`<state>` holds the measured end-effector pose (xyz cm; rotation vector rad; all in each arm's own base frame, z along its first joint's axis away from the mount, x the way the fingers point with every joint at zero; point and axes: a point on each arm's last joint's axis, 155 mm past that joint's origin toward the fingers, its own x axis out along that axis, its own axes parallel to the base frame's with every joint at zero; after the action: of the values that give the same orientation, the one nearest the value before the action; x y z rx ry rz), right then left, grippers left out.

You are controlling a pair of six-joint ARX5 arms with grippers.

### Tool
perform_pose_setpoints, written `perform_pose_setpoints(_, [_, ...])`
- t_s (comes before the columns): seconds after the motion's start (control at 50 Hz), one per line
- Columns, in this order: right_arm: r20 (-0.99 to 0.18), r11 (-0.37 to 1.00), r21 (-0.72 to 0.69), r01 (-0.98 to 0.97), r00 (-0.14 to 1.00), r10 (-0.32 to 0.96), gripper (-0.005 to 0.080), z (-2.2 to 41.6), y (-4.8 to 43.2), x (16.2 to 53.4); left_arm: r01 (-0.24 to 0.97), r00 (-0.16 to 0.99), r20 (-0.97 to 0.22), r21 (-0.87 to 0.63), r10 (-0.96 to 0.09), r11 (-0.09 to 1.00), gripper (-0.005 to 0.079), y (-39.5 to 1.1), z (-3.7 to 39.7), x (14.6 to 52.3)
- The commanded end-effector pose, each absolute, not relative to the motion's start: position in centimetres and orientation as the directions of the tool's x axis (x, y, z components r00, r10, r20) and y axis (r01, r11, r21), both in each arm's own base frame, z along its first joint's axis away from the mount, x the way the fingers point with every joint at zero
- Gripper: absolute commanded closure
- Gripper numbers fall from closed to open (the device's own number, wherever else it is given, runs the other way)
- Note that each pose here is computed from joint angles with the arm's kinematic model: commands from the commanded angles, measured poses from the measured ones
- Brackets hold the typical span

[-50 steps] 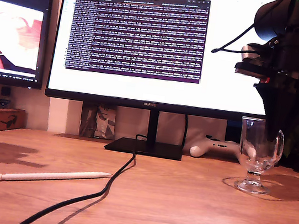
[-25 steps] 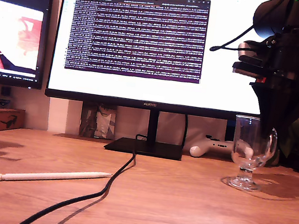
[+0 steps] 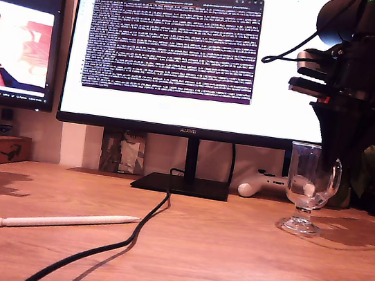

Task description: Pick the small glass cups in front of you with each of your hands, and place them behind the white pen

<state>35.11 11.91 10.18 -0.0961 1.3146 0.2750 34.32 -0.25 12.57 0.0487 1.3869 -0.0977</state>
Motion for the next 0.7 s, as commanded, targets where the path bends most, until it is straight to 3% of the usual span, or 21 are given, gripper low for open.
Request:
perform_pose_setpoints(0.0, [-0.959, 0.96, 0.087, -0.266, 0.239, 0.153, 0.0765, 10.3, 12.4, 35.6, 0.09, 0.181, -0.983, -0.024, -0.04, 0.996, 0.0223, 0.0, 12.2, 34.8])
perform_pose_setpoints(0.68, [-0.955, 0.959, 0.087, -0.268, 0.25, 0.157, 0.0765, 10.4, 12.6, 35.9, 0.041, 0.165, -0.98, -0.101, -0.107, 0.994, 0.0223, 0.7, 10.5, 35.8])
